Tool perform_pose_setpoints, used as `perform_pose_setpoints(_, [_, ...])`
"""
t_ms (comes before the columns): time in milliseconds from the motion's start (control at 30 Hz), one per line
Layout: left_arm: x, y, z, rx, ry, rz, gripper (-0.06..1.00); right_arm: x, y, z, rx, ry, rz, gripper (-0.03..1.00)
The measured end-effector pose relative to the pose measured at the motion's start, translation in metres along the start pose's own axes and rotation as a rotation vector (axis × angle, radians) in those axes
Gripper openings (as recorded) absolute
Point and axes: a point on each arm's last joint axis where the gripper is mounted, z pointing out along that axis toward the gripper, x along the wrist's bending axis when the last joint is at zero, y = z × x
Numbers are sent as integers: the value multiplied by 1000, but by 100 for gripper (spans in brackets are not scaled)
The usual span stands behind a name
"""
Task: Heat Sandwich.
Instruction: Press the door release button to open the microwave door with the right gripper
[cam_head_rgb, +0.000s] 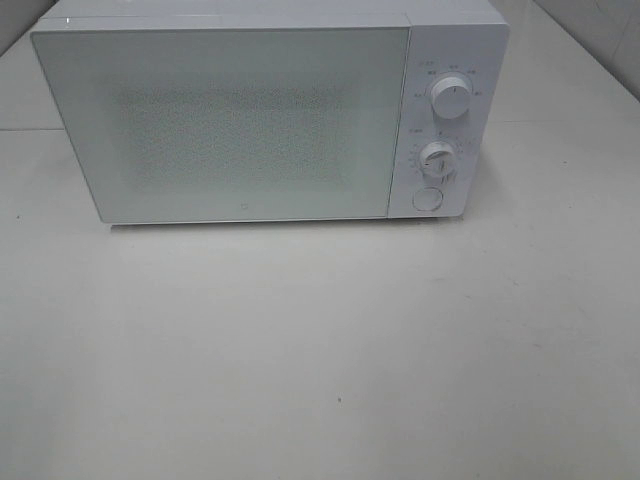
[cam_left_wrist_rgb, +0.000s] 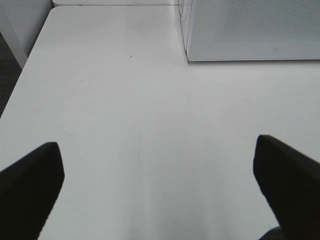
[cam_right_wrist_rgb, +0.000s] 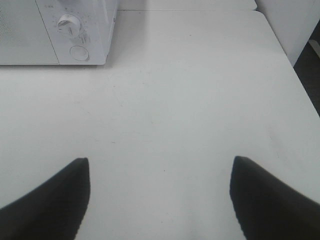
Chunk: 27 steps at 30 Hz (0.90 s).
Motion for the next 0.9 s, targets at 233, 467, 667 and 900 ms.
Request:
perform_pose_setpoints(233, [0, 0, 0, 0, 0, 0, 97, 0, 1, -1, -3, 0, -1, 75])
perform_pose_setpoints(467, [0, 0, 0, 0, 0, 0, 97, 0, 21, -3, -50, 4, -3, 75])
perform_pose_setpoints(667, [0, 0, 0, 0, 0, 0, 97, 2, 34, 8, -52, 8, -9, 75])
perform_pose_setpoints(900, [0, 0, 0, 0, 0, 0, 97, 5, 55, 27, -69, 15, -18, 75])
